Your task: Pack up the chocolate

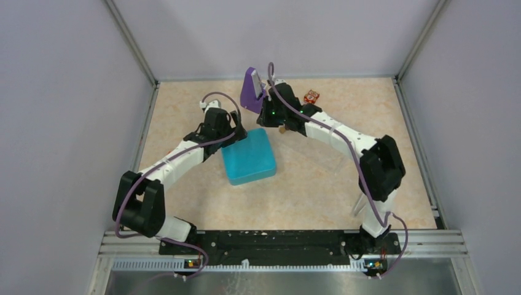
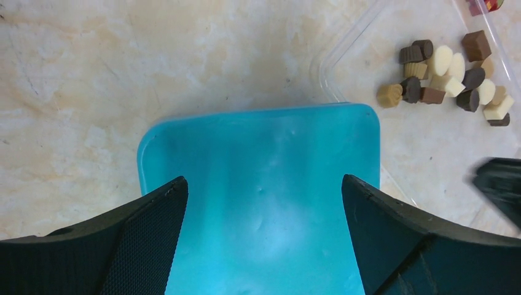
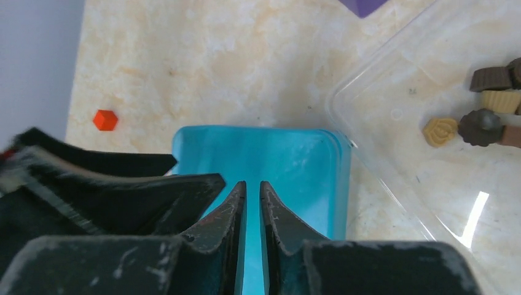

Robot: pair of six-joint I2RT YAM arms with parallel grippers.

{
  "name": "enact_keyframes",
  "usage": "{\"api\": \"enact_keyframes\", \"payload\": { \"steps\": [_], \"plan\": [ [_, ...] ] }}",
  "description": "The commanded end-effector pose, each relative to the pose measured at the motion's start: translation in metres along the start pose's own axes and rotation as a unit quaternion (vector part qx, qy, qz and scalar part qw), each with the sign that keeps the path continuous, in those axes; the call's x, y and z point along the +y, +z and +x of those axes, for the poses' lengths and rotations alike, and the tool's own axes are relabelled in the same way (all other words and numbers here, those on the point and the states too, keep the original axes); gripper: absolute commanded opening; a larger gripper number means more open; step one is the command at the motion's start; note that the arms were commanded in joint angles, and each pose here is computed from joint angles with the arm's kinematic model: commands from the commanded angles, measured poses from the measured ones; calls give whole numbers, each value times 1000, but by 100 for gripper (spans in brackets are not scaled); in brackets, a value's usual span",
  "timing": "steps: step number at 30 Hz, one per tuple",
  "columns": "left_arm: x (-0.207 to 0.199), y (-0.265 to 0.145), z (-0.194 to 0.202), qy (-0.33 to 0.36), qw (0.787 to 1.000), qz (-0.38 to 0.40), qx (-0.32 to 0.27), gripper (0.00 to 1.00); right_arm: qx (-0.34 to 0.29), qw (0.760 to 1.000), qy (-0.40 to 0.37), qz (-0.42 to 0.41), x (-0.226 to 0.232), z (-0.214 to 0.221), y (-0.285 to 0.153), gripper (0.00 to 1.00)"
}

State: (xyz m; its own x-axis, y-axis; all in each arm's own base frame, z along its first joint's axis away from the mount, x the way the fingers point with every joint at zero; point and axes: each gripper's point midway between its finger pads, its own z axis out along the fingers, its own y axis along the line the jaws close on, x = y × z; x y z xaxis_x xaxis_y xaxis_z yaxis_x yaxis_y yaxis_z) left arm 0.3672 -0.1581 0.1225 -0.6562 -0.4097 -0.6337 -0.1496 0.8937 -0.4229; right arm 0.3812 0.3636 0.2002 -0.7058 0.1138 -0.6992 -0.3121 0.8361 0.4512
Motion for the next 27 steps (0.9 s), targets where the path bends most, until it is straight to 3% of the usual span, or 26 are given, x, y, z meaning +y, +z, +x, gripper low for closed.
{"api": "enact_keyframes", "payload": {
  "steps": [1,7,11,19,23,27],
  "plan": [
    [-10,-9,-30,2,999,5,-40,99,43,999,-1,17,-10,27,36,12],
    [24,21,8,16,999,-44,5,86,119,990,5,70,-51,91,79,11],
    [31,28,24,50,996,-60,52,82,101,993,0,58,-41,73,67,8],
    [-13,-21,-56,73,996,-8,-56,81,-18,1000,-16,17,4,-19,13,15],
    [-24,-37,-68,66,995,17,-79,81,-25,1000,-14,0,14,-27,5,16],
    [-10,-29,-60,70,995,-6,-77,80,-8,1000,-5,-1,9,-11,11,16]
  ]
}}
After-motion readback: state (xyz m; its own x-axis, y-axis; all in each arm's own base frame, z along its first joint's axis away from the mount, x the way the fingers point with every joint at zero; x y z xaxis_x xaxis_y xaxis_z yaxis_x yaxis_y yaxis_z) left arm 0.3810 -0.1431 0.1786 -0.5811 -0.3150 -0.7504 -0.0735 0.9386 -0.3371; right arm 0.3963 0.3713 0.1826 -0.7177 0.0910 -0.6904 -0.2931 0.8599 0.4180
